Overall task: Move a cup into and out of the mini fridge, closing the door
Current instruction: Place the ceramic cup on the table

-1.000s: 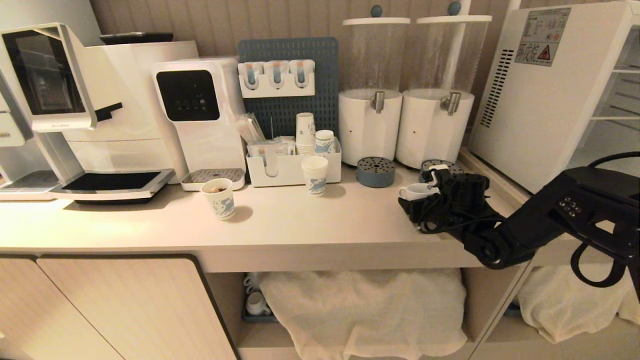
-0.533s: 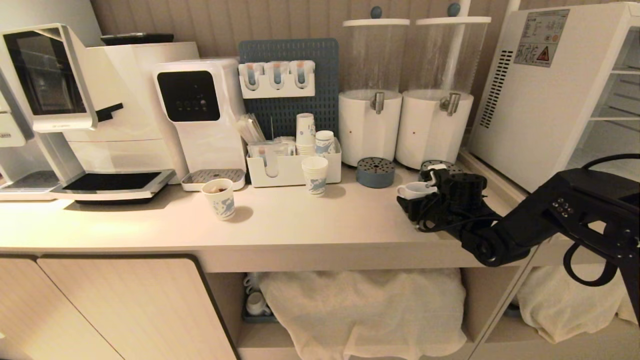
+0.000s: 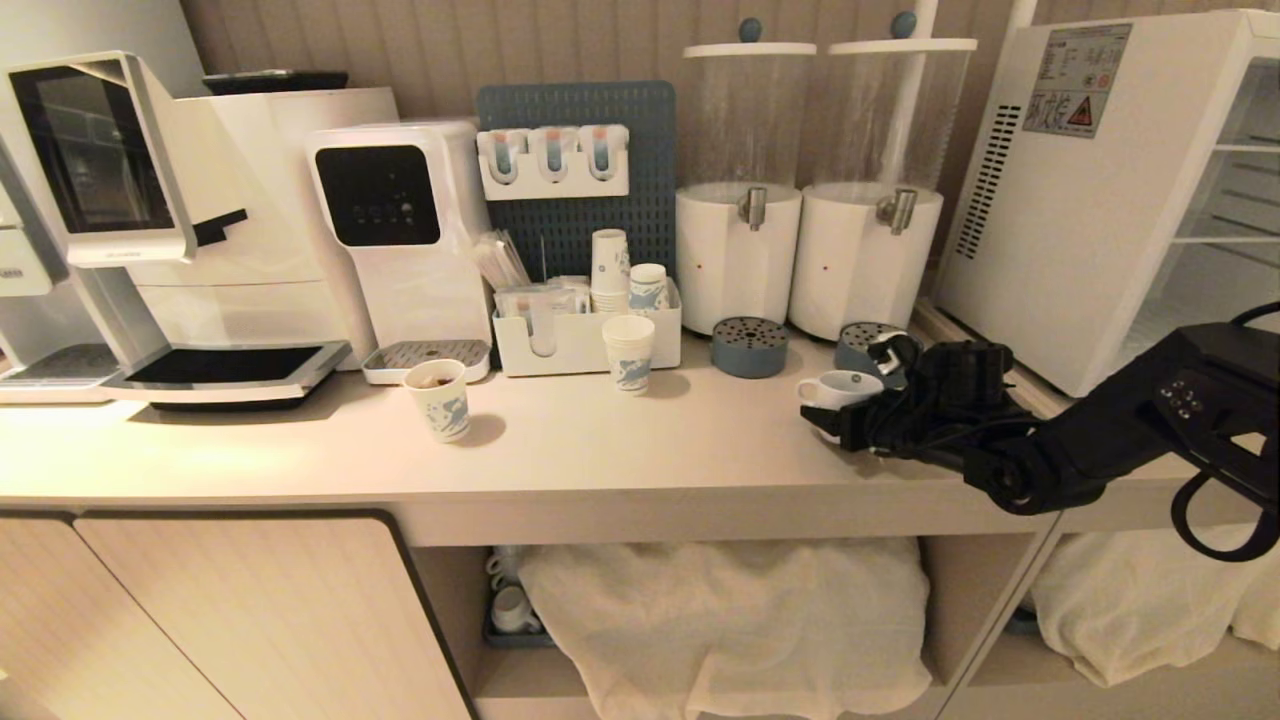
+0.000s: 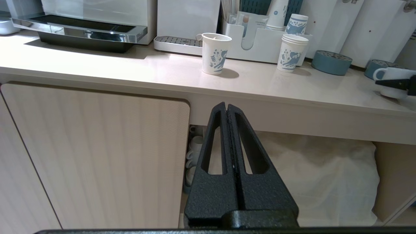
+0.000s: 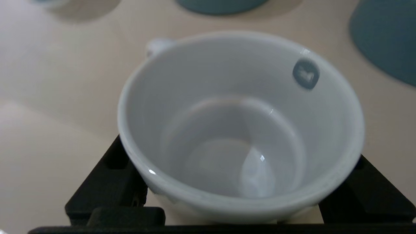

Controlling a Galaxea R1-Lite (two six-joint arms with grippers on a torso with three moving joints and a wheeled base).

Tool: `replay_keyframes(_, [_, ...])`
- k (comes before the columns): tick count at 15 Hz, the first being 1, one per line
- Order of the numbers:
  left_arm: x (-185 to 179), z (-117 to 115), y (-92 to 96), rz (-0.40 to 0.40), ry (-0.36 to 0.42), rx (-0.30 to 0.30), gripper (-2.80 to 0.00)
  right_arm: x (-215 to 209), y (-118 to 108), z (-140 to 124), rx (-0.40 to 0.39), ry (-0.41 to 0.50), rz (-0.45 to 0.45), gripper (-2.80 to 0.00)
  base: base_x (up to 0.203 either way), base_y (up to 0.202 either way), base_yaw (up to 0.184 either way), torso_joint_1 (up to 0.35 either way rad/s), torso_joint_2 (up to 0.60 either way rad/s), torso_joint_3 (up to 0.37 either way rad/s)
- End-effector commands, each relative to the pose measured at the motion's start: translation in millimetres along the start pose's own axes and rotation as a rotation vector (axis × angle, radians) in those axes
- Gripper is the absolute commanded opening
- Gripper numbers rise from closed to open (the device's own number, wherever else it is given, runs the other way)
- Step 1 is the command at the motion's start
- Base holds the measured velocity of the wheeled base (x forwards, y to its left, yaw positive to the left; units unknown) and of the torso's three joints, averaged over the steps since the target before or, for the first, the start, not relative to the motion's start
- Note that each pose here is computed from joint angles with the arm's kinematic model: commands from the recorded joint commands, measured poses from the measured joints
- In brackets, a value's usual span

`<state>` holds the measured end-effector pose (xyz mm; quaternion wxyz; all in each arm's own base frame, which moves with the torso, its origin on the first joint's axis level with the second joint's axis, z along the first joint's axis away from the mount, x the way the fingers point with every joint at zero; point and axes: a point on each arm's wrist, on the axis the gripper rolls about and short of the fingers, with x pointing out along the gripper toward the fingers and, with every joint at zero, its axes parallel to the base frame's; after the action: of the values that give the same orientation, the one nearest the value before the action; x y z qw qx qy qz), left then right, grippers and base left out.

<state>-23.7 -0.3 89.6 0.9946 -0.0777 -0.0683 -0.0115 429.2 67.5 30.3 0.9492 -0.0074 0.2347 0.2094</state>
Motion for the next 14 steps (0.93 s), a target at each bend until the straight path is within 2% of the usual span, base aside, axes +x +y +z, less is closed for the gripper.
replay_keyframes(1, [1,-11,1.8,0.005,0.034,-0.002,-2.8,2,-8,-11,-0.002,0.035,-0.008,-2.8,0.0,0.0,0.0,0.0,0.0,0.0])
replay_keyframes(5, [1,-11,1.8,0.005,0.033,-0.002,-2.8,0,-16,-28,-0.079,0.078,-0.023,-2.8,0.0,0.0,0.0,0.0,0.0,0.0])
replay_keyframes(8, [1,-11,1.8,0.005,0.033,-0.002,-2.8,6,-19,-28,-0.081,0.069,-0.036,-2.8,0.0,0.0,0.0,0.0,0.0,0.0])
replay_keyframes(11, [1,-11,1.8,0.005,0.033,-0.002,-2.8,12,-22,-21,-0.078,0.052,-0.085,-2.8,0.0,0.0,0.0,0.0,0.0,0.0])
replay_keyframes(14, [1,-11,1.8,0.005,0.033,-0.002,-2.8,14,-24,-17,-0.045,0.042,-0.129,-2.8,0.0,0.0,0.0,0.0,0.0,0.0])
